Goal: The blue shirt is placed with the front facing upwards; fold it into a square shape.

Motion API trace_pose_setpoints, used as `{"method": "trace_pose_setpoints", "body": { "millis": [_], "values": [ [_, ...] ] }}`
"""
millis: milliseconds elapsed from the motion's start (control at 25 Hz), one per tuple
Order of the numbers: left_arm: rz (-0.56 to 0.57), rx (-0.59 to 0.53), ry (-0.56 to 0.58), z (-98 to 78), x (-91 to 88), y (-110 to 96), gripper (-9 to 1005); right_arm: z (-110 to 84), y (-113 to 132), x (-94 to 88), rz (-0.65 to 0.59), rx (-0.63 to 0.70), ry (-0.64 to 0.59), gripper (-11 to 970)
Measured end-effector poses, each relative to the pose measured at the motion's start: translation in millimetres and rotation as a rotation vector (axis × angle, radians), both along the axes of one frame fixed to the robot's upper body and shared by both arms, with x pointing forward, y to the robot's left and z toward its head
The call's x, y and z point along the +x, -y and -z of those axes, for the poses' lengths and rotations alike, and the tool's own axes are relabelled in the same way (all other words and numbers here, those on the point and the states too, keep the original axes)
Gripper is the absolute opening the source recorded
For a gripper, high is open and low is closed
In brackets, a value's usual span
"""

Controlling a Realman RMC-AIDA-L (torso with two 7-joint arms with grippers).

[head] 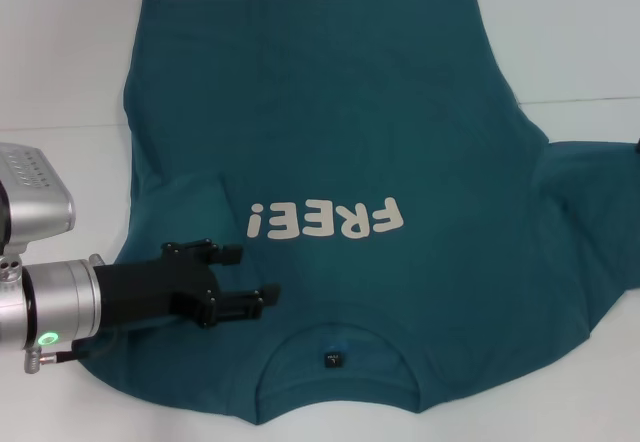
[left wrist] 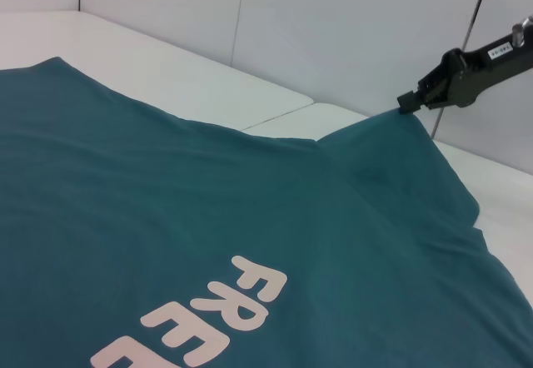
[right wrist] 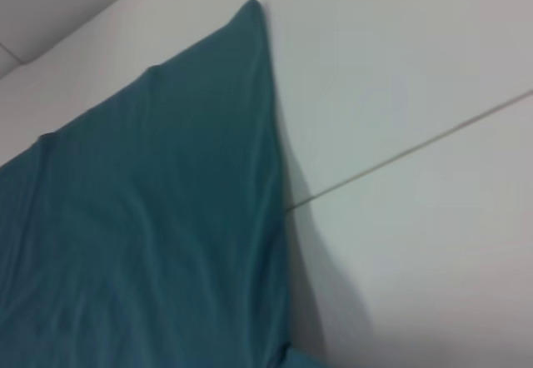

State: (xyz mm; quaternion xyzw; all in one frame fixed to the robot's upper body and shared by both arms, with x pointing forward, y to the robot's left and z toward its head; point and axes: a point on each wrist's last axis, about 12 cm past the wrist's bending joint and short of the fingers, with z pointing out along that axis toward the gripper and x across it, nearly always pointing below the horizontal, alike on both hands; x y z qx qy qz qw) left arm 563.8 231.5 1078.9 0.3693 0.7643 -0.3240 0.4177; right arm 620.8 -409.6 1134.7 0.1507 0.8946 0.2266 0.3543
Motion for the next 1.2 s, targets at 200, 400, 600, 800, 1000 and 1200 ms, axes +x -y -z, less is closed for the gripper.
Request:
{"method": "trace_pose_setpoints", "body": {
  "millis": [200,400,600,800,1000,1200],
  "values": [
    [0.001,-0.005,-0.001,-0.8,-0.6,0,813,-14.7,0,4.6,-0.022,-0.014,0.02,3],
    [0.0,-0.005,-0.002,-1.0,-0.6,-1,813,-23.8,2,9.0,-0.025,-0.03,0.031,3],
    [0.004,-0.002,-0.001,-1.8,0.0,-1,813,-29.5,-1,13.7,-0.05,-0.059,0.023,2],
    [0.012,-0.004,-0.001,-2.5,-0.6,-1,813,-30.7,-11,16.0,-0.092,-0.048,0.008,4],
    [0.012,-0.004,-0.003,-2.0,-1.0,-2,813,-34.4,-36,23.4,-0.174,-0.055,-0.052,5],
    [0.017,-0.002,-0.002,-2.4,-0.7,-1,813,-45.6,-82,41.2,-0.292,-0.17,-0.132,7]
  ]
}}
